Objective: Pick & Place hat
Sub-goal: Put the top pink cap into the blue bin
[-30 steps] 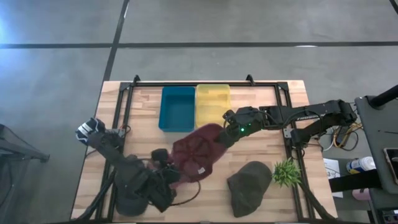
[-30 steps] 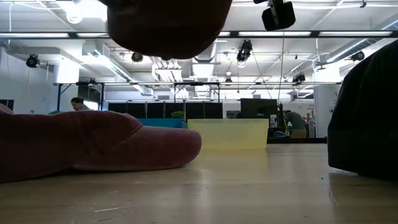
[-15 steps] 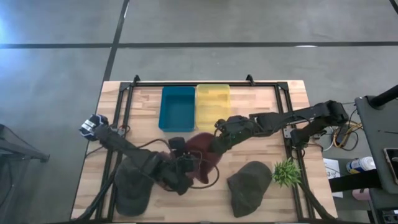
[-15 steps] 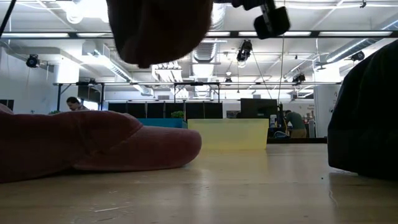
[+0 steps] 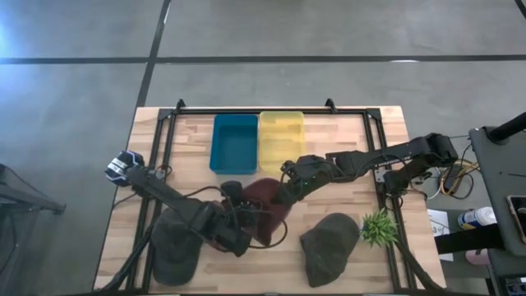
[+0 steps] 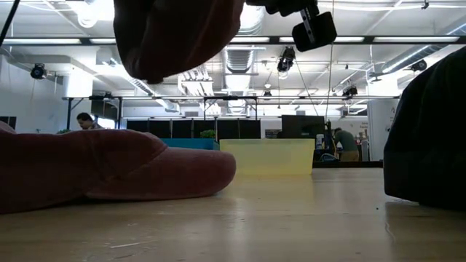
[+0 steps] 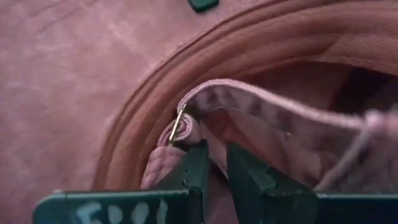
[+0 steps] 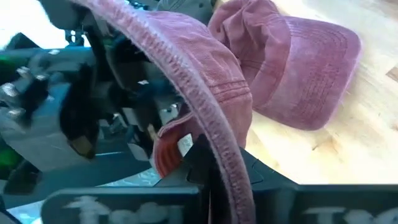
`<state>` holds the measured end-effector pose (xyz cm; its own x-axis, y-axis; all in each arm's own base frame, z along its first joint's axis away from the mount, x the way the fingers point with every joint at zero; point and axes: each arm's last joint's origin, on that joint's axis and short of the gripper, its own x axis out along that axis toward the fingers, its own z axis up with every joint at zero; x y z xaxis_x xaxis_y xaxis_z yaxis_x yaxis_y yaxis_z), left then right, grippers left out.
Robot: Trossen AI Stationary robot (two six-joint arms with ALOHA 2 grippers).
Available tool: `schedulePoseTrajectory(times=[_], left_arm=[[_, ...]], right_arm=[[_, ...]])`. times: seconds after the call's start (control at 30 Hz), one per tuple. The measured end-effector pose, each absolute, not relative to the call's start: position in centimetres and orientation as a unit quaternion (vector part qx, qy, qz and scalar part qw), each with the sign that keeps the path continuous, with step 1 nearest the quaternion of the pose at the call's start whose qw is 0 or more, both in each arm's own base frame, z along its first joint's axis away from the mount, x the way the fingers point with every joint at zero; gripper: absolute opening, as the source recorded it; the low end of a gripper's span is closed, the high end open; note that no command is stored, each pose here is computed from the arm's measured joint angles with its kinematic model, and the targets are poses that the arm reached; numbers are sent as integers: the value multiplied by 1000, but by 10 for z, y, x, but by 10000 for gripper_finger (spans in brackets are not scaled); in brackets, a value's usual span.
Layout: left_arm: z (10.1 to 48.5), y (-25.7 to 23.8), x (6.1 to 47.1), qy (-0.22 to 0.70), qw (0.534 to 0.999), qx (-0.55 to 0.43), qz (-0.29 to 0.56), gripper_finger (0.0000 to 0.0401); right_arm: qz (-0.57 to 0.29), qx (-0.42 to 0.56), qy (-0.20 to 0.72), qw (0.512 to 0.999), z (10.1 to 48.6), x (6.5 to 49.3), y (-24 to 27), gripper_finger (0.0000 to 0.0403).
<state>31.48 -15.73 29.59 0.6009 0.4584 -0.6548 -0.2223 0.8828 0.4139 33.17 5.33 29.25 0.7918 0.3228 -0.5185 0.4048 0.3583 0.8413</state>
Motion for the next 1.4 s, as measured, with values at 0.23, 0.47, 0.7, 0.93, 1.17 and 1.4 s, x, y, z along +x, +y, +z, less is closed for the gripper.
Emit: schedulePoseTrajectory(times=[0.23,0.47,0.7,0.93,1.17,1.4], left_arm=[[310,-159,306,440,878,71,177,55],[319,-163,296,458,865,-2,204,114],[344,-185,288,435,890,25,133,133],[308,-199,296,460,883,-11,93,131],[285,-201,312,378,916,-21,134,131],[289,-199,328,324,940,12,104,131]], right_arm=[[-28,558,329,761,289,331,53,13],[-36,553,330,764,284,330,48,13],[-55,557,342,755,269,327,44,13],[-41,575,300,760,269,331,37,13],[-33,579,307,755,269,330,45,13],[-30,595,307,742,268,332,51,13]])
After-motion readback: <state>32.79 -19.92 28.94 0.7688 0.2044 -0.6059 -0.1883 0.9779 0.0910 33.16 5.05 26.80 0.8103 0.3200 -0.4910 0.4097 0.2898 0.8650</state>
